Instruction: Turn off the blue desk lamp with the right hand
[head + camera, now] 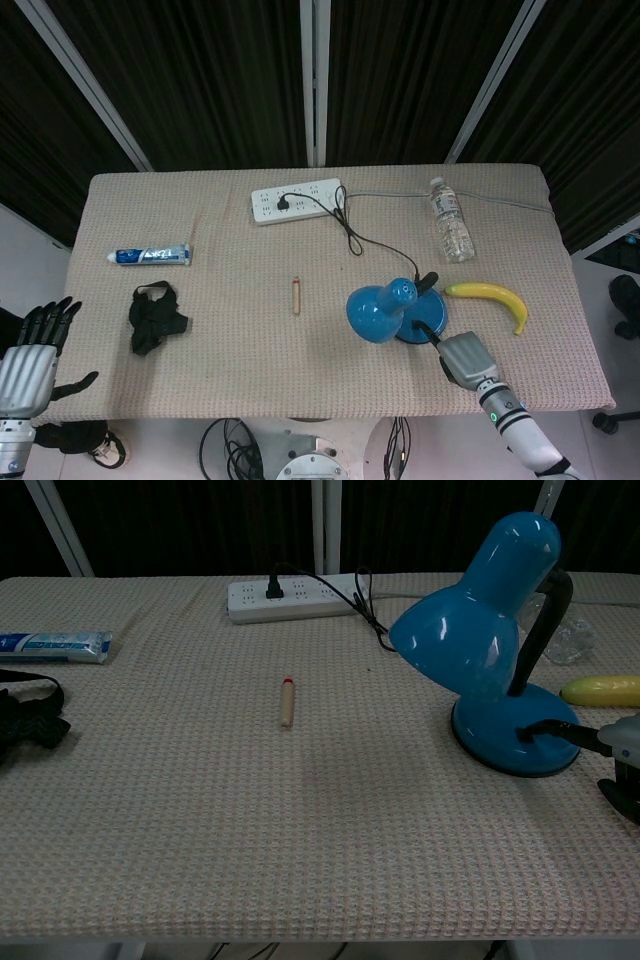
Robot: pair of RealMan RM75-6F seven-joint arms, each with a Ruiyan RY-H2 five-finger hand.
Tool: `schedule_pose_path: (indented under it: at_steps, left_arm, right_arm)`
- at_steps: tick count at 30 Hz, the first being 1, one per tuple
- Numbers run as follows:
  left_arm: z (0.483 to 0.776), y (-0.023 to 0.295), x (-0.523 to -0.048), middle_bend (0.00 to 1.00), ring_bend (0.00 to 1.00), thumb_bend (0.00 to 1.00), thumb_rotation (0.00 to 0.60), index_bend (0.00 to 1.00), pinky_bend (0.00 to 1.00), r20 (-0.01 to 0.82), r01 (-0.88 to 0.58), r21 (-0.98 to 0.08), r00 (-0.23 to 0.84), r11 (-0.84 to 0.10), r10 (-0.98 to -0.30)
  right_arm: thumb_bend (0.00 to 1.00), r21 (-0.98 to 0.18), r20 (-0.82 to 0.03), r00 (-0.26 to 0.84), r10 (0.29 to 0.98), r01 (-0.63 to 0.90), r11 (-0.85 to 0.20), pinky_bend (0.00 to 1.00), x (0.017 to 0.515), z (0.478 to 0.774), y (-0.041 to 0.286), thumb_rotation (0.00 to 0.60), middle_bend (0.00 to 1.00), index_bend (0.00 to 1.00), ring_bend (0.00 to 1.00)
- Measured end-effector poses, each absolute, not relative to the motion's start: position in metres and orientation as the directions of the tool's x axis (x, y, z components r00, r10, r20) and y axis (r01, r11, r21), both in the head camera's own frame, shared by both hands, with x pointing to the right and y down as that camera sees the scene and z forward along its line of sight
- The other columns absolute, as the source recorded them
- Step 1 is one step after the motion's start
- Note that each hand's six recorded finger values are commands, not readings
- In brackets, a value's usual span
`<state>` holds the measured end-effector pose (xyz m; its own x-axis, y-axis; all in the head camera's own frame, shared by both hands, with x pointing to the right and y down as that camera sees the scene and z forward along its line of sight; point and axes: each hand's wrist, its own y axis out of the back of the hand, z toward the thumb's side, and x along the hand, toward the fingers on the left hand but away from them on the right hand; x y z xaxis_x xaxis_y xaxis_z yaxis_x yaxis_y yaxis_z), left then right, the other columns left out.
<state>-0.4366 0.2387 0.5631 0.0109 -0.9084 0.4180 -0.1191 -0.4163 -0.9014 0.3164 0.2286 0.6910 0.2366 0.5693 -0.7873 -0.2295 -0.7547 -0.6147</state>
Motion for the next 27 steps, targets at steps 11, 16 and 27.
schedule_pose_path:
  at_steps: [11,16,27]
  left_arm:
    - [0.561,0.239,-0.438,0.00,0.00,0.00,0.600,0.00,0.00,0.414,-0.120,-0.903,0.005,-0.412,-0.910]
    - [0.561,0.238,-0.440,0.00,0.00,0.00,0.600,0.00,0.00,0.414,-0.121,-0.904,0.001,-0.411,-0.910]
    - [0.566,0.236,-0.428,0.00,0.00,0.00,0.600,0.00,0.00,0.405,-0.132,-0.904,0.036,-0.406,-0.913]
  right_arm:
    - [0.66,-0.631,-0.773,0.237,0.588,-0.206,-0.748,0.91,0.320,0.688,0.223,0.600,1.00,0.00,0.97]
    - [0.66,-0.724,-0.690,0.235,0.685,-0.194,-0.662,0.91,0.333,0.656,0.212,0.600,1.00,0.00,0.97]
    - [0.12,-0.913,-0.407,0.111,0.907,-0.017,-0.408,0.39,0.421,0.567,0.212,0.600,0.15,0.00,0.08]
